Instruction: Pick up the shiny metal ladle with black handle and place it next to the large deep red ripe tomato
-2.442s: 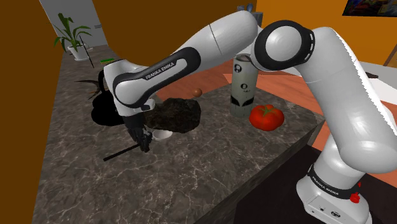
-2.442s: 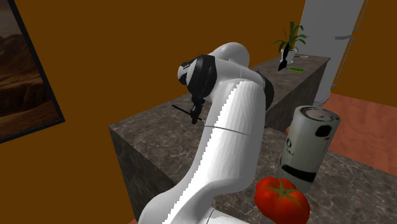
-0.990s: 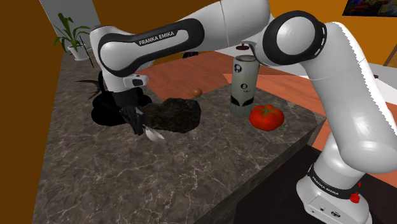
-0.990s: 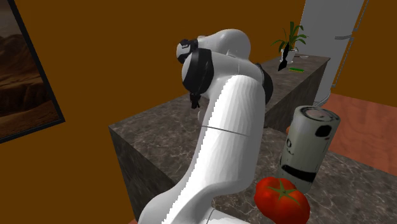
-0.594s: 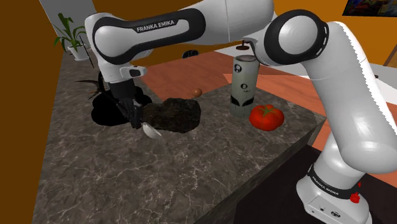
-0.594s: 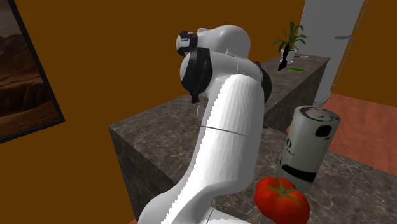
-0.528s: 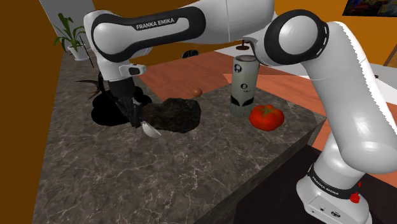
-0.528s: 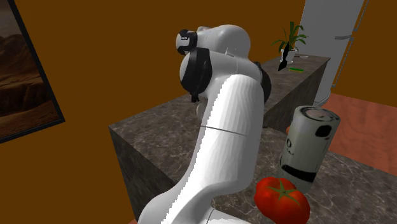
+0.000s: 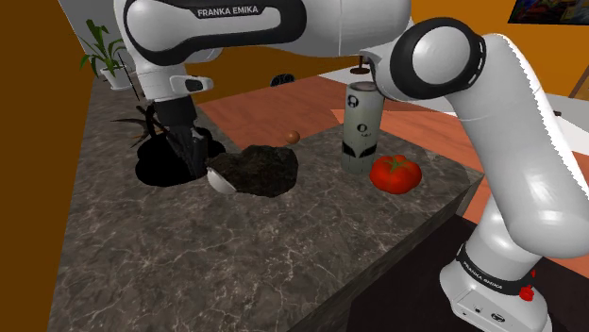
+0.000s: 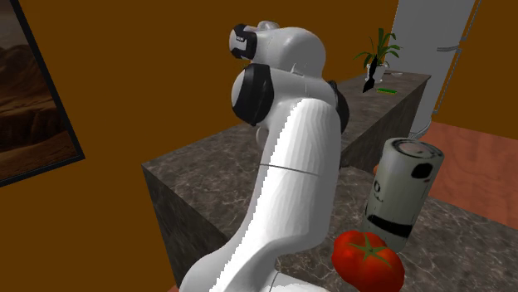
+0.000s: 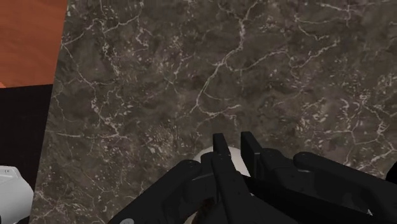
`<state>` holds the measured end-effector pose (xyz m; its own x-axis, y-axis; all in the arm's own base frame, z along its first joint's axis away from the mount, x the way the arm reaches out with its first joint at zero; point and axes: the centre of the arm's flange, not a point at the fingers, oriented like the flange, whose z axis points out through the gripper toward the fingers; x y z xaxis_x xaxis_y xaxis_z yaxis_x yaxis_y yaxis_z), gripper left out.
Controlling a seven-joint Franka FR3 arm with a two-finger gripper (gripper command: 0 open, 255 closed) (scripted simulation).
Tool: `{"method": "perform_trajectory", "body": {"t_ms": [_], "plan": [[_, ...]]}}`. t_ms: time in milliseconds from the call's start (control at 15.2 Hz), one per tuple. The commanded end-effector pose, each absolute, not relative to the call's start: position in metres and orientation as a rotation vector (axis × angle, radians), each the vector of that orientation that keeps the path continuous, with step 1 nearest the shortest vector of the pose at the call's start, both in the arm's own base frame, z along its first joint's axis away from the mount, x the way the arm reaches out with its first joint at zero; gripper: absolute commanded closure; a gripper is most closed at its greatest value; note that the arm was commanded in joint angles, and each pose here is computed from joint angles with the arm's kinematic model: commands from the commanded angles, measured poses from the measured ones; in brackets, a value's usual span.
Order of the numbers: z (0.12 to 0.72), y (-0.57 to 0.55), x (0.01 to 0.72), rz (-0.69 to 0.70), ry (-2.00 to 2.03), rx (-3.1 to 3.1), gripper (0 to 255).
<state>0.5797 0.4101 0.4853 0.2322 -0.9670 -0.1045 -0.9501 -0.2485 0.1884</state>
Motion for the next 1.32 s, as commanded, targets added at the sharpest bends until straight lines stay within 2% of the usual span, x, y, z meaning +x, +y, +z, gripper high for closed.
{"method": "perform_trajectory", "body": {"t_ms": [0, 1254], "plan": [[0.49, 0.398, 0.579, -0.305, -1.871, 2.398, 255], [0.491, 0.147, 0.563, -0.305, -1.871, 2.398, 255]]}}
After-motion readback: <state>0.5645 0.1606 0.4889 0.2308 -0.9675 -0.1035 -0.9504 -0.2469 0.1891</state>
